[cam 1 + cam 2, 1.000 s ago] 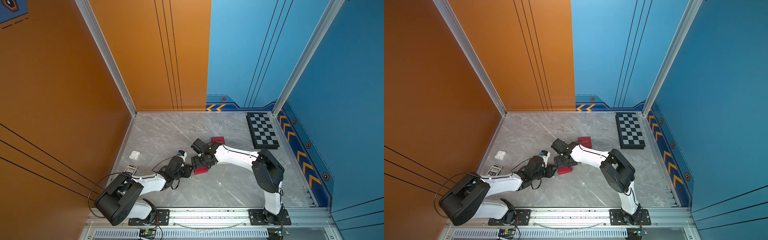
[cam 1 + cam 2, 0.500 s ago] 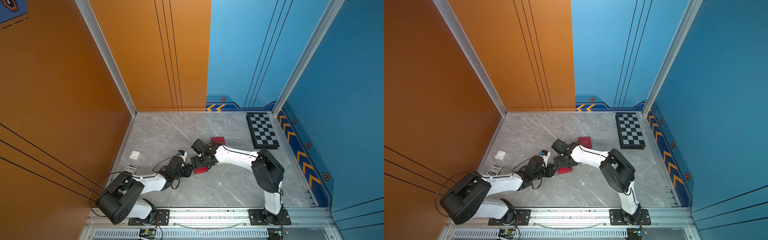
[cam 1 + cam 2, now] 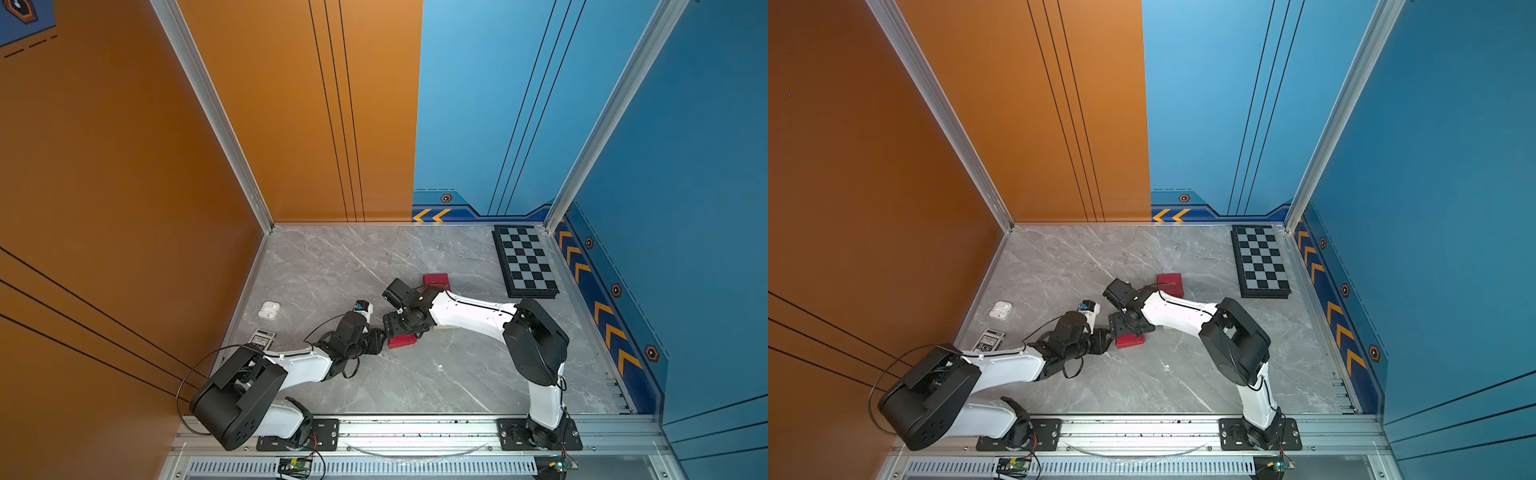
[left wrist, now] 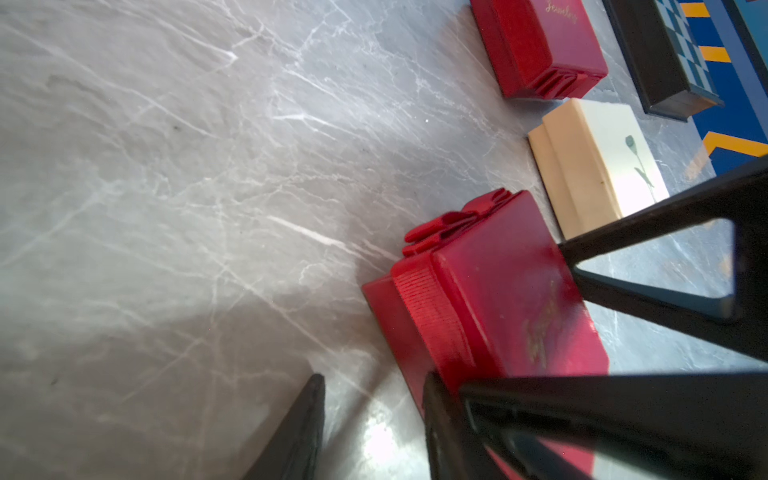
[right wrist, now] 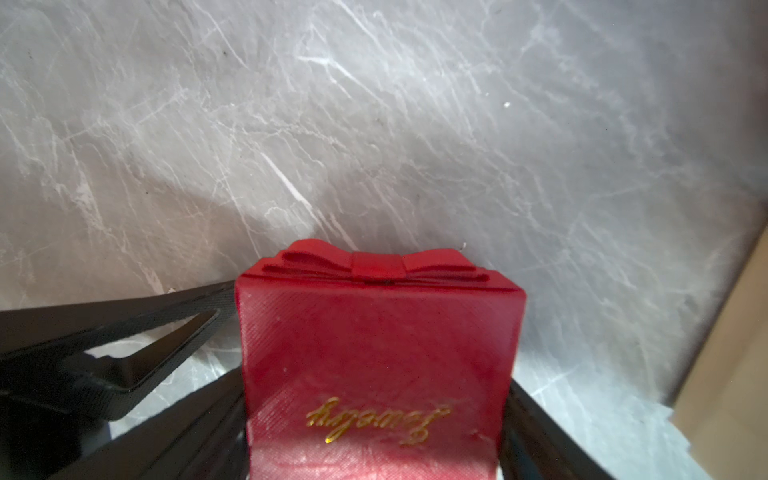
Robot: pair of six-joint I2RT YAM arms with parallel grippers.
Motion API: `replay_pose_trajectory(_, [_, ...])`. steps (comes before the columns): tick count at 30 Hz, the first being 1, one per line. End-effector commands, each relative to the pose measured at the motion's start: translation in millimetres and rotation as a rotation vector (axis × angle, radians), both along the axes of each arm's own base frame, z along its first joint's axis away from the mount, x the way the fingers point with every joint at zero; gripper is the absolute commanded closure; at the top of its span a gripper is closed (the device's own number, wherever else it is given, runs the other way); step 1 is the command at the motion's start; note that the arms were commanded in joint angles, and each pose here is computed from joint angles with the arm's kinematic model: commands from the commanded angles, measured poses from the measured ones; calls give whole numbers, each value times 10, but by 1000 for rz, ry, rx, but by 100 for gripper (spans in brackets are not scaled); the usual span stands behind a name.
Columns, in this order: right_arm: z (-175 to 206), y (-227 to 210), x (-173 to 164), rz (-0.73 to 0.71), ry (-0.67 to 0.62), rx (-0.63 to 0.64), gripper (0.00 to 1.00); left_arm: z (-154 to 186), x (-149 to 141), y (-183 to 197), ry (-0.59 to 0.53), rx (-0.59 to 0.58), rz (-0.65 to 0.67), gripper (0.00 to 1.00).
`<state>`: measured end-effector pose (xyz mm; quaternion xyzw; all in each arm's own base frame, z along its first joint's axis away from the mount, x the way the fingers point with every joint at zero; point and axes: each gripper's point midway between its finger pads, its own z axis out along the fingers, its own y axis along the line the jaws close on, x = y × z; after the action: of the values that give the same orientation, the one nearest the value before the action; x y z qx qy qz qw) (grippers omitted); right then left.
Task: Take the necklace out of the lift-off lid jewelry box
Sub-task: Close the lid on the jewelry box.
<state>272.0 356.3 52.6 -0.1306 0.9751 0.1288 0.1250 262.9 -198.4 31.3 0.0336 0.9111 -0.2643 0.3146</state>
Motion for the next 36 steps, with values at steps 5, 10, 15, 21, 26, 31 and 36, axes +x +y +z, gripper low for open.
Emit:
replay_pose_trajectory(5, [-230, 156, -130, 27, 29, 10, 19, -39, -91, 272, 53, 141, 38, 57])
replay_pose_trajectory(10, [-300, 120, -122, 20, 26, -25, 19, 7, -109, 416, 51, 185, 70, 53])
replay_pose_trajectory(15, [-358, 74, -110, 9, 22, -55, 20, 41, -112, 468, 47, 185, 90, 52])
replay_pose_trajectory(21, [-408, 45, -88, 3, 9, -92, 20, 65, -110, 461, 45, 170, 96, 51])
replay_pose_trajectory(26, [-544, 41, -107, 19, 23, -132, 20, 82, -109, 461, 37, 162, 97, 51])
replay_pose_trajectory(31, [-577, -1, -94, 16, 18, -160, 20, 61, -108, 455, 45, 163, 94, 51])
replay_pose_trajectory(36, [-618, -47, -109, 21, 31, -177, 20, 35, -60, 459, 35, 170, 102, 50])
